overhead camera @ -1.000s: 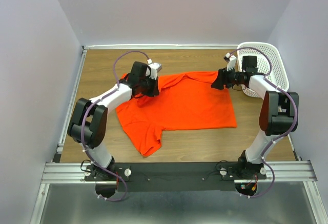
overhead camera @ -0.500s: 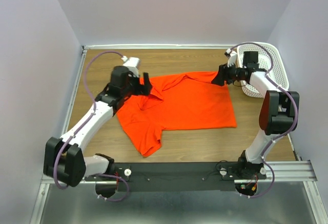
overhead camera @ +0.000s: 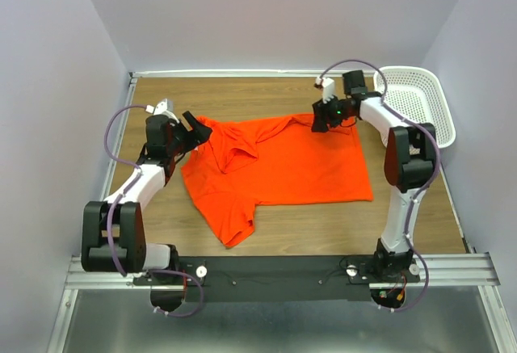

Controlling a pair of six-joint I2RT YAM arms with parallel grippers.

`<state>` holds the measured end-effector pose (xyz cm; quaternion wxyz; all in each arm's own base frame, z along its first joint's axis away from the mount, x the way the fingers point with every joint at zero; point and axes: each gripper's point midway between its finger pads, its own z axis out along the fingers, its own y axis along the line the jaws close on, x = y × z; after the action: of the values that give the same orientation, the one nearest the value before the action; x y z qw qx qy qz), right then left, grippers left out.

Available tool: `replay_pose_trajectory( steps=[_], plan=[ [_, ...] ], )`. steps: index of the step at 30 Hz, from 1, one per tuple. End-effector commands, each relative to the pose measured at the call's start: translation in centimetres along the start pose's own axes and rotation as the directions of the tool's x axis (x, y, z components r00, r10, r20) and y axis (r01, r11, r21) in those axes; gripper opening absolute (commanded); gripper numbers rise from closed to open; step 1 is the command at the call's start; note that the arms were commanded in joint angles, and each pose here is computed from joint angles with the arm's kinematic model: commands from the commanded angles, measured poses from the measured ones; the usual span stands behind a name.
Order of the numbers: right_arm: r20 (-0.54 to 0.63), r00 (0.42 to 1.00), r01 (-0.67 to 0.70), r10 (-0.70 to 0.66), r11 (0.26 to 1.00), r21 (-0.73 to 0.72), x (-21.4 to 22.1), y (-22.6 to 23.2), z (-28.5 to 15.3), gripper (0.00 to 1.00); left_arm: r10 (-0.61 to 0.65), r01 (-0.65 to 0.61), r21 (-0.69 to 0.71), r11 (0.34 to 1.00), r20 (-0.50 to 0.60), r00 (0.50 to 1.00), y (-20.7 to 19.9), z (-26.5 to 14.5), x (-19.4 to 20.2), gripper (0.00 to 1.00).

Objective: Fold and stack the t-shirts

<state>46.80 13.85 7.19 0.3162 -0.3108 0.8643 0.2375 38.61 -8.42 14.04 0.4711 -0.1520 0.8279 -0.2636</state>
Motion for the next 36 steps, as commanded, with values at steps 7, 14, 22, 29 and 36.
replay_pose_trajectory(
  steps=[7, 14, 22, 29, 36],
  plan=[
    [-0.136, 0.990, 0.068, -0.042, 0.978, 0.196, 0.7, -2.6, 0.0, 0.63, -0.181, 0.181, 0.016, 0.983, 0.027, 0.983, 1.8, 5.5, -3.1, 0.76],
    [-0.075, 0.993, -0.080, 0.096, 0.977, 0.196, 1.0, -2.8, -2.0, 0.63, -0.189, 0.188, -0.020, 0.982, -0.024, 0.982, 3.4, 9.8, -3.1, 0.68],
    [-0.021, 0.961, -0.264, 0.274, 0.942, 0.208, 2.1, -5.4, -3.1, 0.54, -0.197, 0.190, -0.096, 0.977, -0.065, 0.978, 5.9, 12.4, -1.8, 0.67],
    [-0.045, 0.972, -0.215, 0.232, 0.947, 0.238, 2.7, -6.3, -3.2, 0.54, -0.195, 0.186, -0.106, 0.977, -0.081, 0.978, 6.4, 13.7, -1.8, 0.65],
    [-0.158, 0.983, -0.051, 0.099, 0.957, 0.285, 4.6, -7.8, -3.7, 0.53, -0.189, 0.178, -0.113, 0.978, -0.092, 0.978, 6.5, 14.2, -2.0, 0.59]
  ],
)
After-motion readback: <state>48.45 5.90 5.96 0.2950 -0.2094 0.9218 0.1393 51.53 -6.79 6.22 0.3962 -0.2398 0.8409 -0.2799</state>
